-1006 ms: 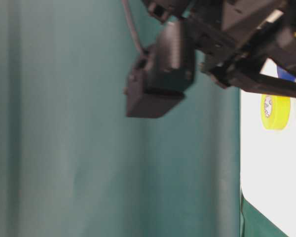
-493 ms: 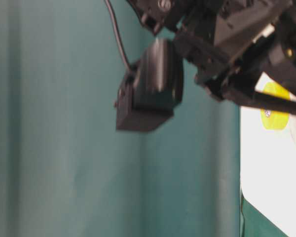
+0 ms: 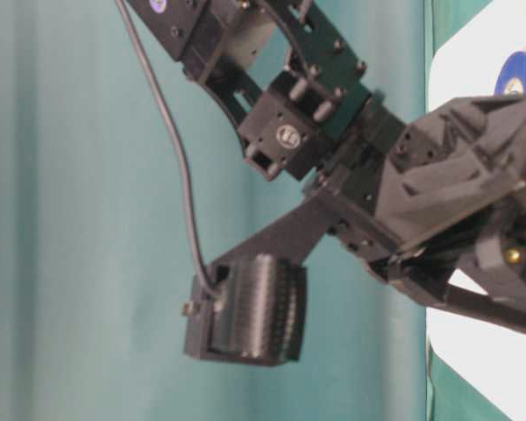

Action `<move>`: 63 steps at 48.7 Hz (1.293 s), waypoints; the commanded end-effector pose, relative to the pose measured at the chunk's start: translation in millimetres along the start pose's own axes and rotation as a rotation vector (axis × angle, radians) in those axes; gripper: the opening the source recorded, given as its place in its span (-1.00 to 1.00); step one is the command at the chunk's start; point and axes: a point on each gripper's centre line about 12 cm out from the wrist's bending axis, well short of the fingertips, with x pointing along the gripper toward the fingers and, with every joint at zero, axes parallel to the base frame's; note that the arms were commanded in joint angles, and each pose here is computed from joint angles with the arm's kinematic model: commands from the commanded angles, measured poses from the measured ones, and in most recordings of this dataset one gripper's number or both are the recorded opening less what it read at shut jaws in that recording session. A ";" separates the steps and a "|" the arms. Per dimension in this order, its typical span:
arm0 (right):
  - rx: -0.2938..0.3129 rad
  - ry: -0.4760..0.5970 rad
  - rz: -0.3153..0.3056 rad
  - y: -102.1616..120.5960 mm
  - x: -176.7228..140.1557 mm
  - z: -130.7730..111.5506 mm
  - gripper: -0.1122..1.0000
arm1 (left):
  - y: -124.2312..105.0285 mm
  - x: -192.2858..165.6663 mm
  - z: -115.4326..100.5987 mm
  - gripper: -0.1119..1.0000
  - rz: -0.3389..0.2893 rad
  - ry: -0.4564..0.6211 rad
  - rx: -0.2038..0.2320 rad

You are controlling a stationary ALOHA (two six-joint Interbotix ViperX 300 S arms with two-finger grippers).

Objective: Put the tape into the white case with the right arm.
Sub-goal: 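Lift the white roll with the right gripper toward the tray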

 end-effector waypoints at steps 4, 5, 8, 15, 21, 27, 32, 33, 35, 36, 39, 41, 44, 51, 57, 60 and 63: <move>0.005 -0.035 -0.011 -3.1 -9.5 16.8 -0.75 | 0.0 0.6 4.3 -0.80 0.001 -0.009 0.000; 0.006 -0.034 -0.013 -3.9 -9.4 16.6 -0.75 | -0.1 0.4 4.5 -0.80 0.001 -0.011 -0.002; 0.010 -0.030 -0.022 -8.1 -9.7 16.9 -0.75 | -0.1 0.4 4.5 -0.80 0.001 -0.011 -0.002; 0.034 -0.030 -0.048 -24.3 -11.4 18.6 -0.75 | -0.1 0.4 4.5 -0.80 0.001 -0.011 0.000; 0.036 -0.033 -0.083 -45.0 -12.1 19.6 -0.75 | -0.1 0.4 5.1 -0.80 0.001 -0.012 0.000; 0.024 -0.031 -0.132 -69.7 -13.5 19.4 -0.75 | -0.1 0.4 5.1 -0.80 0.001 -0.012 -0.002; 0.041 -0.028 -0.163 -89.0 -13.8 17.7 -0.75 | 0.0 0.4 4.3 -0.80 0.001 -0.009 0.000; 0.044 -0.028 -0.168 -92.0 -13.8 17.4 -0.75 | -0.1 0.4 4.5 -0.80 0.001 -0.011 0.000; 0.053 -0.026 -0.176 -97.7 -13.8 16.5 -0.75 | -0.1 0.4 4.5 -0.80 0.001 -0.011 0.000; 0.058 -0.027 -0.181 -100.7 -14.4 16.5 -0.75 | -0.1 0.4 4.5 -0.80 0.001 -0.011 -0.002; 0.066 -0.027 -0.187 -106.2 -13.9 15.6 -0.75 | -0.1 0.5 4.9 -0.80 0.001 -0.011 -0.002; 0.071 -0.025 -0.192 -109.7 -13.8 14.4 -0.75 | -0.1 0.4 4.5 -0.80 0.001 -0.011 -0.002; 0.075 -0.024 -0.196 -112.6 -13.9 13.9 -0.75 | -0.1 0.4 5.1 -0.80 0.001 -0.012 -0.002; 0.076 -0.026 -0.194 -112.9 -13.7 13.6 -0.75 | -0.1 0.4 4.9 -0.80 0.001 -0.011 0.000; 0.077 -0.030 -0.190 -112.3 -13.4 13.2 -0.75 | -0.1 0.5 4.9 -0.80 0.001 -0.011 0.000; 0.076 -0.032 -0.189 -112.2 -13.3 13.5 -0.75 | -0.1 0.4 4.9 -0.80 0.001 -0.011 0.000; 0.078 -0.035 -0.187 -112.0 -13.3 13.8 -0.75 | -0.1 0.4 4.9 -0.80 0.001 -0.011 0.000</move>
